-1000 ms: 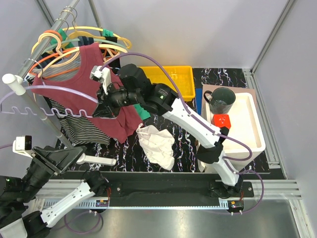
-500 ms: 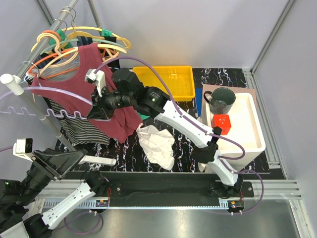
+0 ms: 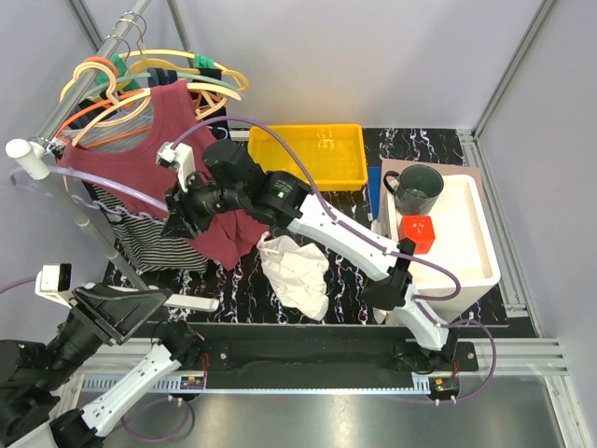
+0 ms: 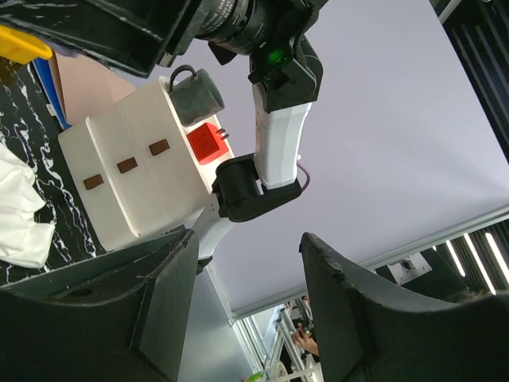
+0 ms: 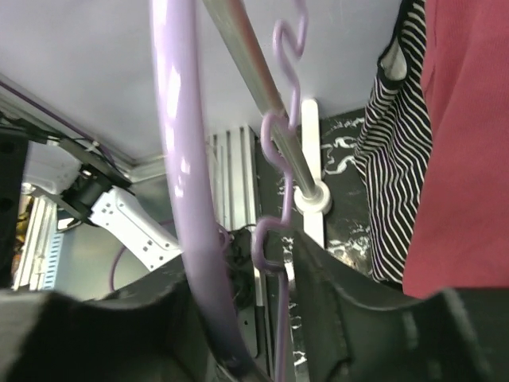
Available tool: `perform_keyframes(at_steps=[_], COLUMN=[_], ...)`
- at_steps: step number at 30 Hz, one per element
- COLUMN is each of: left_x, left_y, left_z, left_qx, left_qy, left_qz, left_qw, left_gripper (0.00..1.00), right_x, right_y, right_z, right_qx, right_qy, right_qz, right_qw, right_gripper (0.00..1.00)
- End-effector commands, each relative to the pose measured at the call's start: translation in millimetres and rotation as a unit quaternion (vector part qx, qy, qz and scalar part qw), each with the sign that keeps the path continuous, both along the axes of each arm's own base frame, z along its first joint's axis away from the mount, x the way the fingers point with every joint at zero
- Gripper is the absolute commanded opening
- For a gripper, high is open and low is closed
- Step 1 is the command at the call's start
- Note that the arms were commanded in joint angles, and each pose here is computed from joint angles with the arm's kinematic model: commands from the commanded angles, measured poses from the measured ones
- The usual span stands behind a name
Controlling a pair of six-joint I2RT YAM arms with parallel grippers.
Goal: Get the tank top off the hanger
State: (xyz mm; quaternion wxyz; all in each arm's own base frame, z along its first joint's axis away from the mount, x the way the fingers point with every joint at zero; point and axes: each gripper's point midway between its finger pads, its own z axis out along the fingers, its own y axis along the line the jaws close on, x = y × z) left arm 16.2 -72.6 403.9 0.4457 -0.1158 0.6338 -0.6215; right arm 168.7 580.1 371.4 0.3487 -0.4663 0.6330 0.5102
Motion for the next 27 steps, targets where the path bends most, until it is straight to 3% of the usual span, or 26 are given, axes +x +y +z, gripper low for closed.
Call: perform_keyframes(at_steps=[1,5,11,21,27], left_x=[-1,7,21,35,37], left_y=[-14,-30,-55,-98,-126], left_z=[2,-3,-9,2,47], left_qx=[0.017,0.05,0.088,0.09,0.106], left_qy=[-0.004,0.004,-0.001,-0.062,-0.164], left_qz=[-0.028,-0.046,-0.073,-0.144,-0.204], left_qw=[0.999,0.998,0.994,0.983,0.959], left_gripper=[0.58,0.58,0.57,0.57,0.57], right_x=[-10,-11,-14,-29,-28], right_y=[-24,-38,-79,-186,-254], right_z=[54,67,85,100,94], right_qx=[0.042,0.044,0.032,0.027,0.034], right_qy=[-0.016,-0.013,-0.019,-0.023,-0.022], right_qz=[-0.027,-0.044,-0.083,-0.17,-0.255], right_qw=[0.999,0.998,0.996,0.985,0.966], right_gripper=[0.53,0.77,0.99,1.0,1.0])
